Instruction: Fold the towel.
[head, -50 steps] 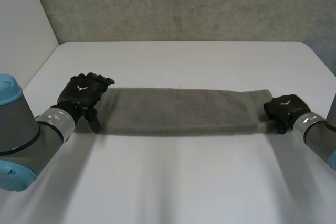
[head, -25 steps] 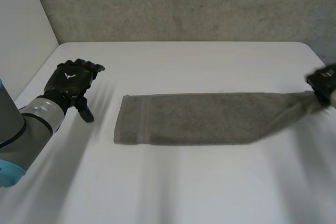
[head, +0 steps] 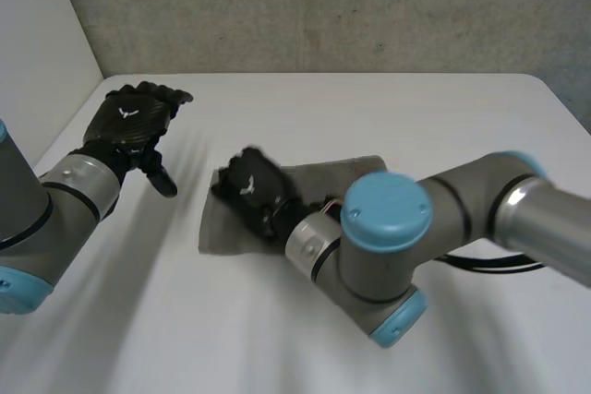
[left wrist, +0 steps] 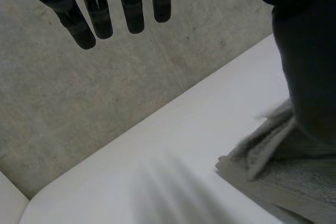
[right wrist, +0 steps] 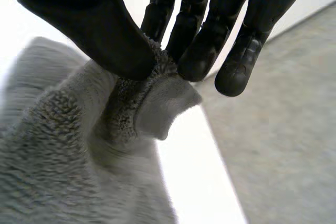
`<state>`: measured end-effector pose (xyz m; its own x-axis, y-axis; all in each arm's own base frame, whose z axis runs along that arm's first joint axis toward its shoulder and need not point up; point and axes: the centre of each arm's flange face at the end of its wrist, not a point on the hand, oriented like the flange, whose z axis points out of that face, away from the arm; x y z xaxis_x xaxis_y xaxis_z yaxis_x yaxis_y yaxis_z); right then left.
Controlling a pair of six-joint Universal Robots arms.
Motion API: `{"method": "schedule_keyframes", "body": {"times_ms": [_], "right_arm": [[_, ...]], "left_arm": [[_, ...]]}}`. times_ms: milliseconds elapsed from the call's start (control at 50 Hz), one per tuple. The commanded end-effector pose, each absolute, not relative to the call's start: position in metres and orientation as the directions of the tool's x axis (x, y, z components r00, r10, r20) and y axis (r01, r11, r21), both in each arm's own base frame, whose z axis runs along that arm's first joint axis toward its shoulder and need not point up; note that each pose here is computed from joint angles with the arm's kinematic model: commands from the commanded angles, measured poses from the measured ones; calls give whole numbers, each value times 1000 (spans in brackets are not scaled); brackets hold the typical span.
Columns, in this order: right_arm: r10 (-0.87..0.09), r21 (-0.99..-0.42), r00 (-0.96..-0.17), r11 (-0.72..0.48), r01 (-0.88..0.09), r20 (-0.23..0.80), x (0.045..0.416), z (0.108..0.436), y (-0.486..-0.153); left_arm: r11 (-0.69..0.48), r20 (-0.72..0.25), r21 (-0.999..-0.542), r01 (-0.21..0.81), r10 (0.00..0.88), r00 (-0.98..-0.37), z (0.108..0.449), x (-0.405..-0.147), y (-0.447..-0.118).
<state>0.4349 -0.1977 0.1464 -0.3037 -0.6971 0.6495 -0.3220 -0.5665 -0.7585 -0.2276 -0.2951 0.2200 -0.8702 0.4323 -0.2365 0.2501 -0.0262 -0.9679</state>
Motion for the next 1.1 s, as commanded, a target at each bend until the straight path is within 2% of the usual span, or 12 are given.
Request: {"method": "schedule_keyframes", "body": {"times_ms": [20,120,220,280,320,340,380,480,640,840,1000,1100], "right_arm": [[-732,-789,-303,-527,-315,610,432,140,-202],[-744,-839,-390,-471,-270,543,421,173,-209],[-709,-907,-567,-346,-238,419,375,213,-238],[-696,-917,-598,-309,-251,398,363,215,-243],[-692,-924,-620,-205,-321,369,341,206,-247],[-692,-924,-620,-205,-322,369,341,206,-247],[-698,-917,-630,-96,-388,340,323,191,-249],[-694,-899,-652,13,-438,307,297,166,-252],[-669,-881,-668,40,-471,327,277,141,-256],[-673,-863,-665,77,-499,324,275,115,-266],[-658,-865,-677,77,-496,330,272,117,-270],[-613,-882,-706,32,-470,354,260,153,-271]], "left_arm": [[-18,-235,-967,254,439,-867,216,-229,-294],[-35,-239,-968,249,442,-864,218,-232,-296],[-83,-245,-969,235,489,-837,223,-253,-287],[-86,-245,-969,233,500,-830,223,-257,-283],[-93,-245,-969,231,519,-819,222,-264,-279],[-93,-245,-969,231,519,-819,222,-264,-279],[-83,-241,-968,235,551,-799,214,-275,-272],[-64,-237,-967,248,593,-769,201,-289,-260],[-25,-233,-963,268,576,-784,188,-289,-259],[-21,-231,-963,269,578,-783,186,-290,-257],[-18,-230,-963,270,579,-782,185,-289,-257],[-19,-231,-963,270,578,-783,186,-289,-256]]}}
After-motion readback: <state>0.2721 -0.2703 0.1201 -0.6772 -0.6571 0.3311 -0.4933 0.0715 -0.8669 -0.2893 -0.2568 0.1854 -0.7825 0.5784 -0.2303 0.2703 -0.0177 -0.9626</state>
